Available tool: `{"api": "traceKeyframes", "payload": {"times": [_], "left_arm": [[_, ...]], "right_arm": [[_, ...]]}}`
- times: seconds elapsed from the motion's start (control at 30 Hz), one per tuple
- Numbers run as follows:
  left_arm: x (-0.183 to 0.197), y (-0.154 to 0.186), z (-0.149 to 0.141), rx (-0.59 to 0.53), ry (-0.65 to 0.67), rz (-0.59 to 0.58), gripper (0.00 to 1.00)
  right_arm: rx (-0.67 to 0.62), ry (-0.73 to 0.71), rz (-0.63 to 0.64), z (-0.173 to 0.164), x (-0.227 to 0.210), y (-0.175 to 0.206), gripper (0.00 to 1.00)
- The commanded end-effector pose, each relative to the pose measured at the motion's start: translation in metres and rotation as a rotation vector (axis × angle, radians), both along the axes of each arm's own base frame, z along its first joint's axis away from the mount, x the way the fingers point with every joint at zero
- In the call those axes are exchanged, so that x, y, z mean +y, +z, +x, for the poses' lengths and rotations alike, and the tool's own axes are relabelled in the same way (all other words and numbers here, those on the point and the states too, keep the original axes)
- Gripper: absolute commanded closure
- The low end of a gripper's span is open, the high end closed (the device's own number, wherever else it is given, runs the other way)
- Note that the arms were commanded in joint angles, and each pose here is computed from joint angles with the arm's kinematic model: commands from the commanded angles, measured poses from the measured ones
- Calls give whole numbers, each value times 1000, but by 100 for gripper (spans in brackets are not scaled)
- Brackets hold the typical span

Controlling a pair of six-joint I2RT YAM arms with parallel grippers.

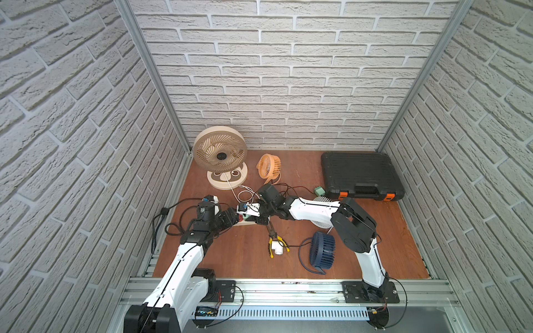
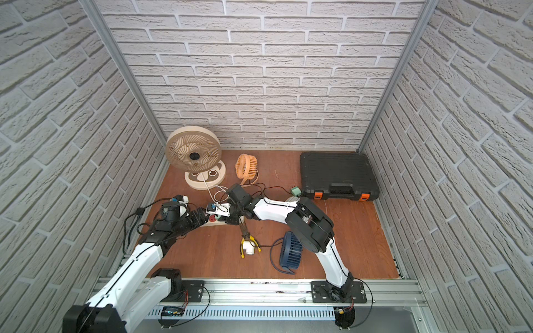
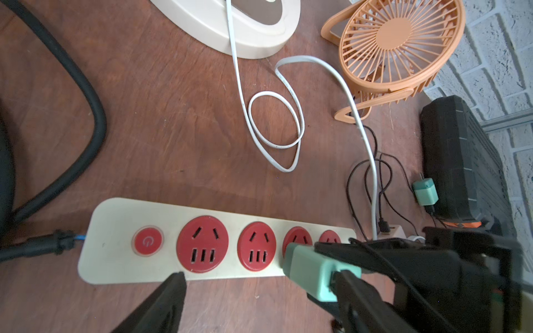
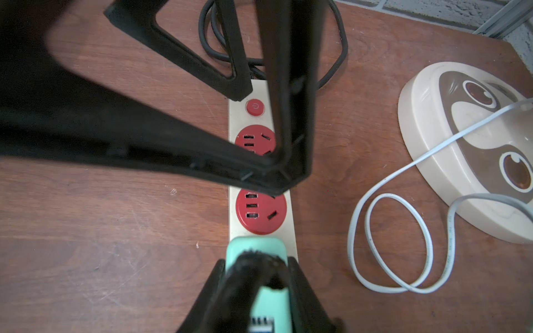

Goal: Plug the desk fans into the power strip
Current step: Insert the plug into the socket.

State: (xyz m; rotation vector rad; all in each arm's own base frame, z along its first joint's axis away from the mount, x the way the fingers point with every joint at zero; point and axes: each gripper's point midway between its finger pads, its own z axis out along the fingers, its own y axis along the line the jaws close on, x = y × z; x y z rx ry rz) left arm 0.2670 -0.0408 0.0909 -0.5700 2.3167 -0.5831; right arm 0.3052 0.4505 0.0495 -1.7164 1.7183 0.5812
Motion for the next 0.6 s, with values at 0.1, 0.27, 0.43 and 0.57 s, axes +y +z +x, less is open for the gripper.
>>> {"api": "traceKeyframes", "payload": {"times": [0.1, 0.27, 0.43, 0.57], "left_arm": [[-1, -2, 2, -5, 3, -18, 14], [-2, 8, 7, -19, 0, -22, 14], [0, 11, 6, -22, 2, -14, 14], [-1, 8, 6, -17, -1, -15, 14]], "right_arm": [[492, -69, -534, -107, -131, -153, 97], [499, -83, -467, -96, -114, -121, 94], [477, -94, -407, -77, -90, -85, 83], [455, -101, -356, -66, -76, -57, 75]]}}
